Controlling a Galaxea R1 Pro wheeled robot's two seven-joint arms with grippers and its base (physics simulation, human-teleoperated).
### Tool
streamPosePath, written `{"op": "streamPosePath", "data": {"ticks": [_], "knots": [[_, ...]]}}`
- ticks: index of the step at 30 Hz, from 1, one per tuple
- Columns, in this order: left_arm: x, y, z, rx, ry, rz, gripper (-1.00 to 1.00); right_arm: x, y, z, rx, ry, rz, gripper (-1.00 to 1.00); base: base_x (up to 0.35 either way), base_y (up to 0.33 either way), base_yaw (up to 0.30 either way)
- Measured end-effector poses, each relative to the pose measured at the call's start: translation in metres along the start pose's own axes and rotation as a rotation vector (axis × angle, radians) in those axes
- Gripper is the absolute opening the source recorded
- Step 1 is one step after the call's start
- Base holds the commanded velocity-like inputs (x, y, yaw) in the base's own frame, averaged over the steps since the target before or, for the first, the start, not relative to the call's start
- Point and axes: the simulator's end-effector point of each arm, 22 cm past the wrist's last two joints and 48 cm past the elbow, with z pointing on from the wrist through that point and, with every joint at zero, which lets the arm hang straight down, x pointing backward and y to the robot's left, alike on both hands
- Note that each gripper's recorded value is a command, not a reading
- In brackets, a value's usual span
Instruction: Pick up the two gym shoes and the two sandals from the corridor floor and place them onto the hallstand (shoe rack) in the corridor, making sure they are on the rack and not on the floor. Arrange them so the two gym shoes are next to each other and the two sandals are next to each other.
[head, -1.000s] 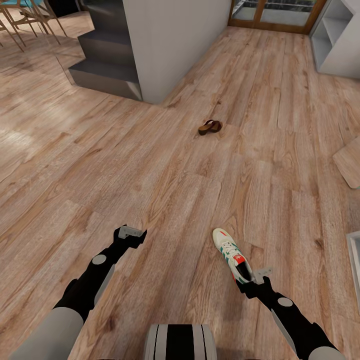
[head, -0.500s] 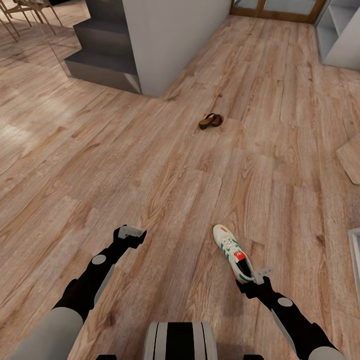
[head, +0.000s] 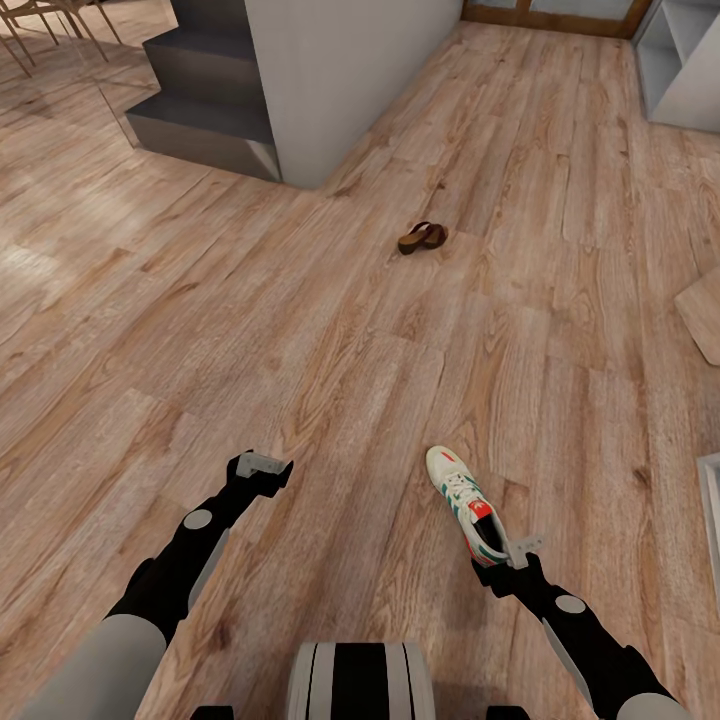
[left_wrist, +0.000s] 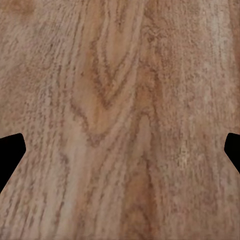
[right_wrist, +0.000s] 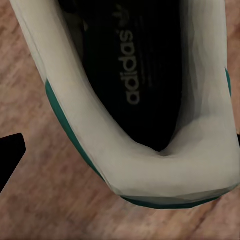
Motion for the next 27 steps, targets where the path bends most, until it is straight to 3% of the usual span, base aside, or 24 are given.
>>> {"op": "streamPosePath", "data": {"ticks": [27], "knots": [[-0.0003, 0.0018, -0.0001, -0.008, -0.001, 0.002, 1.0, -0.0007, 0.0, 0.0, 0.0, -0.001, 0.0, 1.0, 0.032, 0.0, 0.0]]}}
